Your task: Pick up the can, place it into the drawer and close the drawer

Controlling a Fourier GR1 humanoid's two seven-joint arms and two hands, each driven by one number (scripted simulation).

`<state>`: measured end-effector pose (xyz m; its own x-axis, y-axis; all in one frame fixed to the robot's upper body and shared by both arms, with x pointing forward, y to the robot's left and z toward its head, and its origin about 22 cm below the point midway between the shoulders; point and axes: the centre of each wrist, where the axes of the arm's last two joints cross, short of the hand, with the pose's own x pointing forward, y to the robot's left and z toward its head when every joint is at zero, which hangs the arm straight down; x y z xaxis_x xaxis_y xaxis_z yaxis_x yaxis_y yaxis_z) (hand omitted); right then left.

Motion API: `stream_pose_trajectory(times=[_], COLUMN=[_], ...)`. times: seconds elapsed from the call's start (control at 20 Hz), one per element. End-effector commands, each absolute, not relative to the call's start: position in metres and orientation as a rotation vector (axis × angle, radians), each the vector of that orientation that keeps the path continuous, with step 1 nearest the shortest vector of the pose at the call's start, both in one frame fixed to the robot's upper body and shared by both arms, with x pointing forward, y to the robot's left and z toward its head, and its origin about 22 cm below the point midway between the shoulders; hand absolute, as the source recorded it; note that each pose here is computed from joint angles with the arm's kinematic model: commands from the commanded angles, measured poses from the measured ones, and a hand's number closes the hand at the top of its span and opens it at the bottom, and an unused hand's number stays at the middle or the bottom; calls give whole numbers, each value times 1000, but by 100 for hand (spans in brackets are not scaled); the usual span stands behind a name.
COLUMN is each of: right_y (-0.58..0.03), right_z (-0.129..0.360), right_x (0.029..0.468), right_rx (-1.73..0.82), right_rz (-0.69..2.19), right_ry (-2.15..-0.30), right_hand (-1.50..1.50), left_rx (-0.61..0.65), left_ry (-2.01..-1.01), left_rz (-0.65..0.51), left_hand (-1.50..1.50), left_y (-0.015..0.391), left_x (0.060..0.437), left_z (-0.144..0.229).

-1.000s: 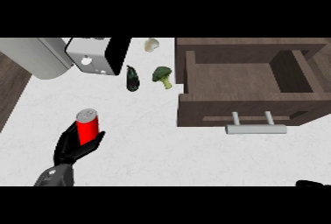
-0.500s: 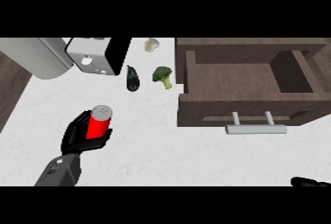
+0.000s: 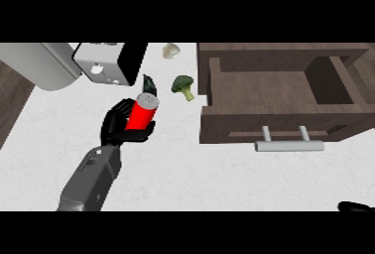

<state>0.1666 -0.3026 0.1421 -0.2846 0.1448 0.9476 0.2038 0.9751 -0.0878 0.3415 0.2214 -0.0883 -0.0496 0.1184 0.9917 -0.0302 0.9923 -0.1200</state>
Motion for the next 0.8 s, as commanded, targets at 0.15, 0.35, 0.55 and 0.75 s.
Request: stream_pose_trajectory(times=[0.15,0.35,0.55,0.75], right_y=[-318,-312,-306,-307], right_z=[143,145,145,153], right_x=[170,160,174,168], right_rx=[-293,-296,-293,-320], right_rz=[-88,-75,-58,-60], right_ry=[-1878,-1874,-1871,-1865], right_hand=[-150,-150,-150,-150], left_rx=[-130,-133,-143,-208], left_ry=[-1630,-1695,-1693,-1705], left_rz=[20,-41,-73,-88], left_hand=[150,150,150,150], left_y=[193,162,135,114], left_x=[378,389,392,404], left_z=[-35,4,37,102])
